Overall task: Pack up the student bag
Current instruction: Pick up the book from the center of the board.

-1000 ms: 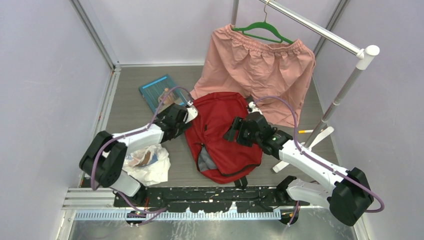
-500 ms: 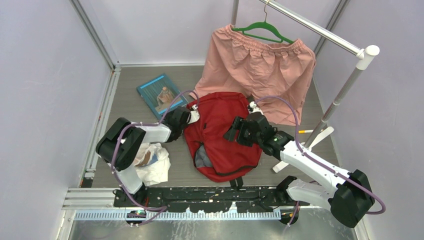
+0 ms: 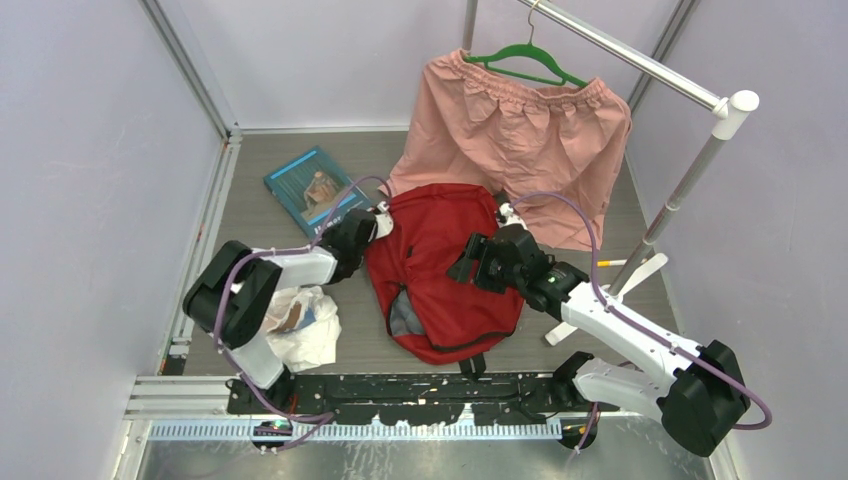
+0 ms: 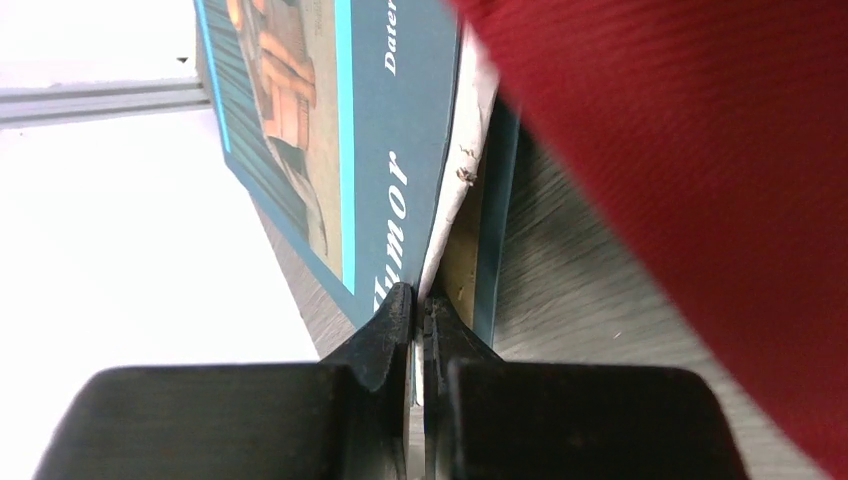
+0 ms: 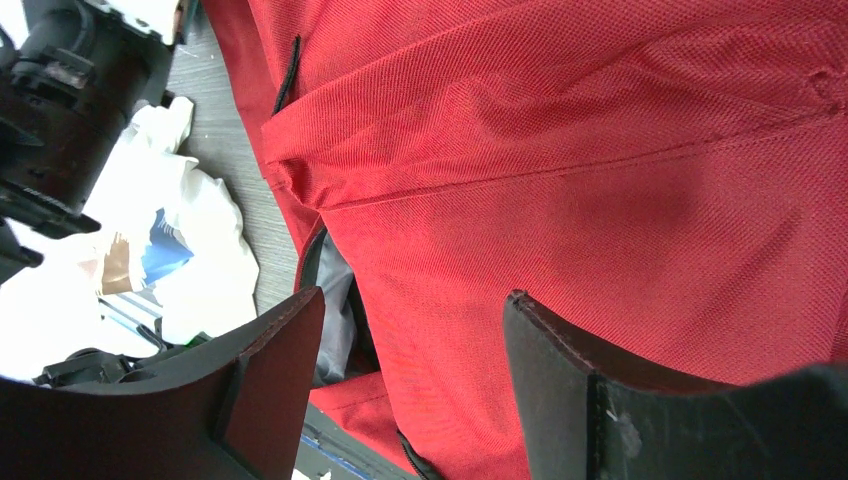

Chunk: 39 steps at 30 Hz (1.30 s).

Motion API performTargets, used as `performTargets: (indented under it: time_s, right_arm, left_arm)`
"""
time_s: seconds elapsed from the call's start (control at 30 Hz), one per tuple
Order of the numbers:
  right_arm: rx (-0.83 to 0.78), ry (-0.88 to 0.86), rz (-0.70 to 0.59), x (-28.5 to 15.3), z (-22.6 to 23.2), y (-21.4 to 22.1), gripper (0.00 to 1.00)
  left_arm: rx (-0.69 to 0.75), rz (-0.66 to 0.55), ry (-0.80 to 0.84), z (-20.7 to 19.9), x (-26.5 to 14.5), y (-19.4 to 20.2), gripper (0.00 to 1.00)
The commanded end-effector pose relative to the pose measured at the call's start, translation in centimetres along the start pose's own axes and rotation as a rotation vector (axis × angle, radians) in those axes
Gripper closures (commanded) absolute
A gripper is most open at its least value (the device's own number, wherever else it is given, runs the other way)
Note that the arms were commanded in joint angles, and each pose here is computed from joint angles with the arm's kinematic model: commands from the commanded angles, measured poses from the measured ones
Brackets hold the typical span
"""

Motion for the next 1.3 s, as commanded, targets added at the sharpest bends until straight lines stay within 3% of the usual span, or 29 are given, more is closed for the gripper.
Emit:
performTargets:
  time_s: [0.0,0.2,0.33,0.43,0.6,0.73,0.9,1.27]
  right_arm:
    - [-0.001,-0.043,-0.039,-0.6,1.6,-1.3,0.29]
    - [0.004,-0.075,-0.062,-1.5,3.0,-2.4,0.26]
    - [0.006,-0.135,-0.086,-2.6,5.1,-3.8,0.12]
    - [0.032,-0.201,-0.101,-3.1,7.3,-5.0,0.04]
    - [0.135,-0.267,-0.152,-2.8,10.7,-7.9,0.02]
    - [0.214,-0.324,-0.177,-1.6,13.4,-10.1,0.0]
    - [0.217,-0.317,-0.141,0.4,16.2,-11.1,0.0]
    - [0.005,-0.307,-0.194,3.3,20.3,-8.4,0.0]
  left_arm:
    - [-0.15,-0.008,-0.09,5.0,-2.7,-0.7,1.0]
    - [-0.43,-0.127,-0.095,11.2,-7.8,-0.7,1.0]
    - [-0.498,-0.227,-0.052,12.6,-11.1,-1.2,1.0]
    - [-0.598,-0.32,0.046,11.9,-13.3,-1.8,1.0]
    - [-0.85,-0.492,0.254,9.2,-16.5,-3.8,1.0]
    - [-0.974,-0.556,0.385,6.6,-18.2,-4.2,1.0]
    - [-1.025,-0.594,0.524,3.6,-20.4,-4.9,1.0]
    - [-1.061,-0.606,0.568,2.1,-21.1,-4.9,1.0]
Point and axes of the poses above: each gripper's point midway between its finger pads, its own x axis out along the fingers, its own z axis along the line the jaws close on, y = z × x, the point moved 1 cm from there along -x, back along the fingers
